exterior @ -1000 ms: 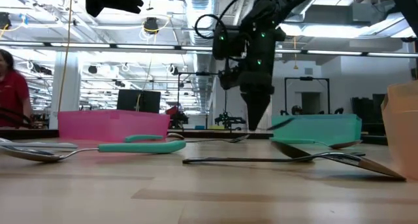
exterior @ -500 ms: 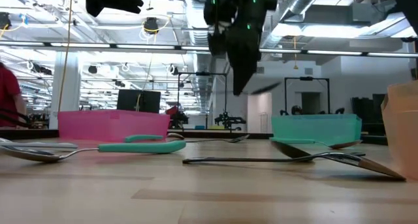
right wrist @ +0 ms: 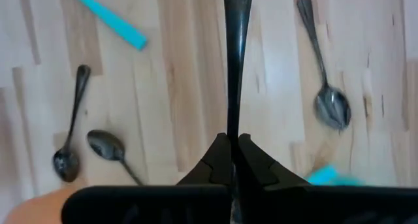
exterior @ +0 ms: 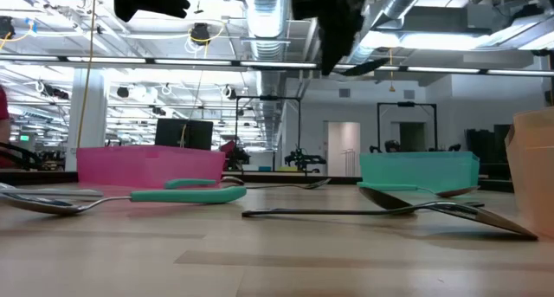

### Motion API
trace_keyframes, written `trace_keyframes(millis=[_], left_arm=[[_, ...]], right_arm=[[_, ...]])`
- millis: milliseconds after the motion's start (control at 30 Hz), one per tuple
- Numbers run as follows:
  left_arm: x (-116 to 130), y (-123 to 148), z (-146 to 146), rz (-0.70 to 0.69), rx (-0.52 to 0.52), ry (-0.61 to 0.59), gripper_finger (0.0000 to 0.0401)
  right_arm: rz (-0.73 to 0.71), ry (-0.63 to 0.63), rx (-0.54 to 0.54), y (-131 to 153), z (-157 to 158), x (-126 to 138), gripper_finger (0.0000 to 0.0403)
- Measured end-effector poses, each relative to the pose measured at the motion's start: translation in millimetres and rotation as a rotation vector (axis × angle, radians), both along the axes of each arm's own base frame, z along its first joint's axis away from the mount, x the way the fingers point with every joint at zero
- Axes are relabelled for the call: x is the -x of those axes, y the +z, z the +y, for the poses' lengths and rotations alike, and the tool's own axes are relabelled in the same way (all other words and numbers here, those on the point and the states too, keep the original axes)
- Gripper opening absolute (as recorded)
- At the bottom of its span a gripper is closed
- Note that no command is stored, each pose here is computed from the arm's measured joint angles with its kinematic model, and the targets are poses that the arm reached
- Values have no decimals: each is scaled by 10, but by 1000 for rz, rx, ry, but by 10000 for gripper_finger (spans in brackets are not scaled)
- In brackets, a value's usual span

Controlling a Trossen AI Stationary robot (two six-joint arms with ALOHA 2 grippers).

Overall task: Sort silverware by color (type)
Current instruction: Put the black spoon into the orange bin

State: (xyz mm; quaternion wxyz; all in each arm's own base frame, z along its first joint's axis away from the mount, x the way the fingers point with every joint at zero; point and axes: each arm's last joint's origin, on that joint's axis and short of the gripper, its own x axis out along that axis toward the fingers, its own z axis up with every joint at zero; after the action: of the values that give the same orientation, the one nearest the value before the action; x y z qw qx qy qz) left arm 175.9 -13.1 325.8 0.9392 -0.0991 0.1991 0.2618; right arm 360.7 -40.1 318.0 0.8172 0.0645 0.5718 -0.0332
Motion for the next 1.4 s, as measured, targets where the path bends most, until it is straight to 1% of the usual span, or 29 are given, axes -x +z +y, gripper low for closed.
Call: trace_keyframes(millis=[167,433,700,800,933,1033,1167,1400], left_arm=[[0,-1,1,2,-2,2,100],[2,2,7,-1,-15,23,100],[5,6,15,-6,-32,52,100],[5,7,16,-8,-32,54,100],[5,8,17,-8,-35,59,100],[6,8,19,-9,-39,66,100],[7,9,21,-10,-44,73,100],[9,10,24,-10,-50,84,100]], right_arm=[[-34,-86,-1,104,43,357,23],[-23,-236,-30,-63,251,915,23],[24,-356,-30,-150,493,1411,23],[14,-395,-41,-196,601,1566,23],[7,-420,-83,-238,765,1728,23],[0,-456,-86,-260,896,1816,23],[-1,-479,-86,-269,1092,1900,23],[-22,-534,-125,-293,1425,2039,24]])
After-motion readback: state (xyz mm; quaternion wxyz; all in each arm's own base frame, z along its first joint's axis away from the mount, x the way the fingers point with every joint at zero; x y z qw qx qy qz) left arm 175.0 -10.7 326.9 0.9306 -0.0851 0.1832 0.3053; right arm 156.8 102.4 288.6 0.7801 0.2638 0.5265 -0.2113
